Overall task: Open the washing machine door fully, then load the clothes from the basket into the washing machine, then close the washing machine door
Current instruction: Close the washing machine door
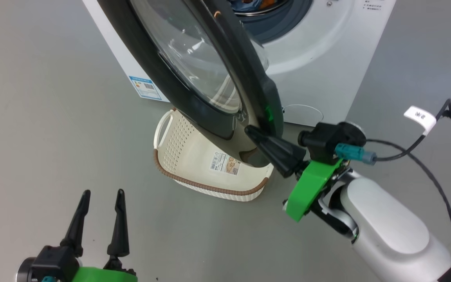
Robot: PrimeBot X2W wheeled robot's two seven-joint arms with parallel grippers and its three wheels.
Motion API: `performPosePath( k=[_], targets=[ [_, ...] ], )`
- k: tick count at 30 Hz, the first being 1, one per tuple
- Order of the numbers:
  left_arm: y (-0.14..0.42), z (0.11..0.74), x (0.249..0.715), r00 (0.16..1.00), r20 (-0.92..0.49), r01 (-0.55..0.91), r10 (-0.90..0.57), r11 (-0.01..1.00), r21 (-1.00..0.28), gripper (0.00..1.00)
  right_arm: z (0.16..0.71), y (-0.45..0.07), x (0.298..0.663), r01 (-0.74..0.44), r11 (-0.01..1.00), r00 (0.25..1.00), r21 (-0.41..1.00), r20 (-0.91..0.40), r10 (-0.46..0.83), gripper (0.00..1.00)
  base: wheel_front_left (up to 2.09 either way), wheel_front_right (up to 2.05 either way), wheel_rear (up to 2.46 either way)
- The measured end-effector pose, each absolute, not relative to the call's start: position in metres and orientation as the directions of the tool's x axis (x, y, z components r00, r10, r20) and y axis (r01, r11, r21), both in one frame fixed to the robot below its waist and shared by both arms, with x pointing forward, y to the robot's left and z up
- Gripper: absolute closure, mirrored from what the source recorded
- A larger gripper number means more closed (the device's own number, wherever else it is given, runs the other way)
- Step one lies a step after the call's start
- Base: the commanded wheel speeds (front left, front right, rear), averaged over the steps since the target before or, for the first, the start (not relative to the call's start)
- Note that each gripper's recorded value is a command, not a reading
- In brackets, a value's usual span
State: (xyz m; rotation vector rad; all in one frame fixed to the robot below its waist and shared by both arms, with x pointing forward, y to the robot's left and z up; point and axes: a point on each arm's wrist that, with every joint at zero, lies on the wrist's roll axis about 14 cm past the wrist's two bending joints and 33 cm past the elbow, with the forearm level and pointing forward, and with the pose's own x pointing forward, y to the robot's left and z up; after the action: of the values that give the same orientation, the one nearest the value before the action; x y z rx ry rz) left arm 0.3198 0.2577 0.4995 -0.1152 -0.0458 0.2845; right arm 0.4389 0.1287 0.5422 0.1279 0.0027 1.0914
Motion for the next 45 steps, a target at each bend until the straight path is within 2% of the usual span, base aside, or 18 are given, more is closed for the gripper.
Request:
performPosePath(
  k=[9, 16, 29, 45],
  targets=[
    [0.255, 0.494, 0.328, 0.961, 0.01, -0.273, 0.276, 0.955, -0.118, 0.0, 0.552, 0.119, 0.476, -0.856, 0.509, 0.516, 0.096, 0.09, 0.852, 1.0, 0.0, 0.0, 0.0],
    [0.251, 0.49, 0.342, 0.965, -0.001, -0.261, 0.263, 0.959, -0.112, 0.0, 0.551, 0.106, 0.526, -0.811, 0.581, 0.586, 0.072, 0.086, 0.806, 1.0, 0.0, 0.0, 0.0],
    [0.24, 0.484, 0.365, 0.968, -0.021, -0.251, 0.251, 0.957, -0.143, 0.0, 0.556, 0.103, 0.605, -0.75, 0.66, 0.66, 0.037, 0.101, 0.745, 1.0, 0.0, 0.0, 0.0],
    [0.246, 0.48, 0.362, 0.959, -0.04, -0.284, 0.281, 0.95, -0.128, 0.0, 0.572, 0.092, 0.665, -0.662, 0.749, 0.746, 0.031, 0.126, 0.654, 1.0, 0.0, 0.0, 0.0]
  ],
)
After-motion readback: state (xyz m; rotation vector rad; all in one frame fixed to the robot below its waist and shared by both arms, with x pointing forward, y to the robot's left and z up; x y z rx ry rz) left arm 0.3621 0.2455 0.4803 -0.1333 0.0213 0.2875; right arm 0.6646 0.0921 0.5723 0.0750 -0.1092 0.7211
